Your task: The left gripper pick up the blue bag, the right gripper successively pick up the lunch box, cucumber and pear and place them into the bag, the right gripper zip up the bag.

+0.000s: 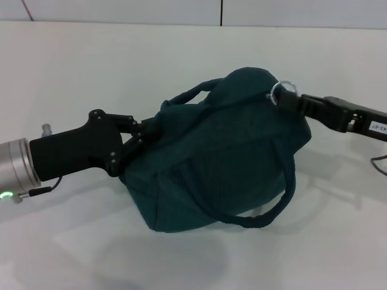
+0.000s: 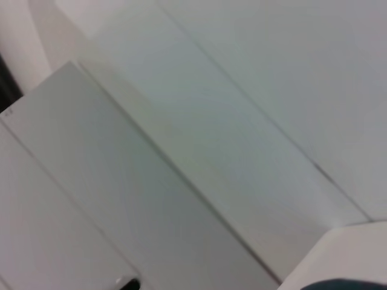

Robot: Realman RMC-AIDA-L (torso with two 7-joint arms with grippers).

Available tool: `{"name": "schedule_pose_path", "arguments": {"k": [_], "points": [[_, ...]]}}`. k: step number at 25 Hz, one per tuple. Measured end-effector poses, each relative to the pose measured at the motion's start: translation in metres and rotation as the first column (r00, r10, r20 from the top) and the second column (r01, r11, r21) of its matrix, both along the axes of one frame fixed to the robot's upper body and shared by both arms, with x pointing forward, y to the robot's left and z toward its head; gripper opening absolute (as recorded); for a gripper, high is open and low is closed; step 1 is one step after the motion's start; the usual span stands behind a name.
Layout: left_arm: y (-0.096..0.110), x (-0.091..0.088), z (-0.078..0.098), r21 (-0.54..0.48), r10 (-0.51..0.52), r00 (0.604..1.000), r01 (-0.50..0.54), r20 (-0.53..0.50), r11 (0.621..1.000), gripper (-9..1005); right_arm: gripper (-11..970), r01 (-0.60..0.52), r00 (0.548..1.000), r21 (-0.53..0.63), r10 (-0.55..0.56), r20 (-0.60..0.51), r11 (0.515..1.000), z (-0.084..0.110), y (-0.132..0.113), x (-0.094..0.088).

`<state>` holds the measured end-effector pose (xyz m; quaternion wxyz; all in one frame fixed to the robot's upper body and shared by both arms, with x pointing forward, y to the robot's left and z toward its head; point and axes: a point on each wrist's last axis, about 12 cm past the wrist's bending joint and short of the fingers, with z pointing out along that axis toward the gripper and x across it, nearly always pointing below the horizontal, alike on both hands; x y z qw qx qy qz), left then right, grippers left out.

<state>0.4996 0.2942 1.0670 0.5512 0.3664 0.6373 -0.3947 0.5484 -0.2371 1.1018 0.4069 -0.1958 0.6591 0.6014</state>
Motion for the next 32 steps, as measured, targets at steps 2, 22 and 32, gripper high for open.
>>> {"name": "schedule_pose_path", "arguments": {"k": [2,22,32], "points": [[0.0,-0.001,-0.001,-0.001,0.002,1.0,-0.002,-0.002,1.0,54,19,0.015,1.0,0.005,-0.015,-0.004,1.0,-0.001,-0.003,-0.001],[0.002,-0.004,-0.002,-0.01,0.011,1.0,-0.011,-0.006,1.0,55,18,0.174,0.984,-0.008,-0.174,-0.026,0.985,-0.017,-0.037,-0.014],[0.002,-0.003,-0.001,-0.011,0.012,1.0,-0.012,-0.003,1.0,55,18,0.237,0.97,-0.052,-0.239,-0.051,0.97,-0.027,-0.046,-0.016]]}}
